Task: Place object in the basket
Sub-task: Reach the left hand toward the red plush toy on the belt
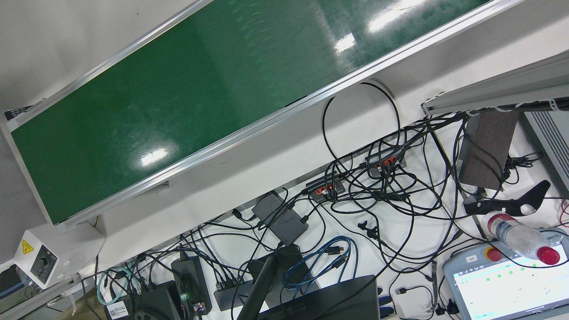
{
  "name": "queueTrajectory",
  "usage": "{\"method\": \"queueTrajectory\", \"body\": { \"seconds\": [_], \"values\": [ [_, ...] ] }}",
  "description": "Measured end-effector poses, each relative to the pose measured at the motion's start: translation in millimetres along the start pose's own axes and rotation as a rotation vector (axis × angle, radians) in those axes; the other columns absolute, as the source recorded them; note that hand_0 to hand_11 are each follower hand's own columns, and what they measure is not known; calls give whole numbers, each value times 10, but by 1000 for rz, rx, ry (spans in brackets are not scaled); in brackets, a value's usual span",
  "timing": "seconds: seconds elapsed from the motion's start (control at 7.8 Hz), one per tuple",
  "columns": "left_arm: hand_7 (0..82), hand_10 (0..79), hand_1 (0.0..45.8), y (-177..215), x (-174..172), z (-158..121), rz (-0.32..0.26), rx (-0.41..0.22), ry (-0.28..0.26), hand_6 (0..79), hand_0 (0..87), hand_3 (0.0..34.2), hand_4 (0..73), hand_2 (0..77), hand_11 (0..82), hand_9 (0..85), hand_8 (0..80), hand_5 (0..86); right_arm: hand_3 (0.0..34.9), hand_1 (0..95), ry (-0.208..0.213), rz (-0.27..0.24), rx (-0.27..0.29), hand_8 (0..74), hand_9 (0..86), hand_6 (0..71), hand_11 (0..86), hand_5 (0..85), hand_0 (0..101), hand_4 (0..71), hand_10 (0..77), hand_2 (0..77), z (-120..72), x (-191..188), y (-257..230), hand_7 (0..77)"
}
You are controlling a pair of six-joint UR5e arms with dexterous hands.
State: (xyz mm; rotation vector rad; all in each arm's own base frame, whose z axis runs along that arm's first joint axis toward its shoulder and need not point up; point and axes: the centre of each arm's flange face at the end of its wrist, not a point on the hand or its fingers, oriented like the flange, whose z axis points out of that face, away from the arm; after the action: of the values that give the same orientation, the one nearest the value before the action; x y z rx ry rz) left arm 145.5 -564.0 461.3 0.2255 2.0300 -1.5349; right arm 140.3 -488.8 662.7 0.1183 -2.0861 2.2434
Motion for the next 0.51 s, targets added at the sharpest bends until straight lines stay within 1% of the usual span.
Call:
{"method": "queueTrajectory", "body": {
  "seconds": [0.13, 0.38, 0.51],
  "values": [
    [38, 0, 169, 25, -4, 14, 6, 0, -3, 33, 601, 0, 82, 5, 5, 147, 93, 196, 0, 0, 0, 0, 0, 0, 0, 0, 0, 0, 2, 0, 0, 5, 0, -1, -1, 5],
    [38, 0, 104, 68, -54, 28, 8, -5, -13, 33, 628, 0, 71, 5, 5, 153, 93, 185, 0, 0, 0, 0, 1, 0, 0, 0, 0, 0, 0, 0, 0, 11, 0, 0, -3, 5],
    [38, 0, 104, 87, -87, 33, 6, -8, -18, 33, 628, 0, 71, 5, 5, 153, 93, 185, 0, 0, 0, 0, 1, 0, 0, 0, 0, 0, 0, 0, 0, 5, -1, 0, -4, 5]
  ]
}}
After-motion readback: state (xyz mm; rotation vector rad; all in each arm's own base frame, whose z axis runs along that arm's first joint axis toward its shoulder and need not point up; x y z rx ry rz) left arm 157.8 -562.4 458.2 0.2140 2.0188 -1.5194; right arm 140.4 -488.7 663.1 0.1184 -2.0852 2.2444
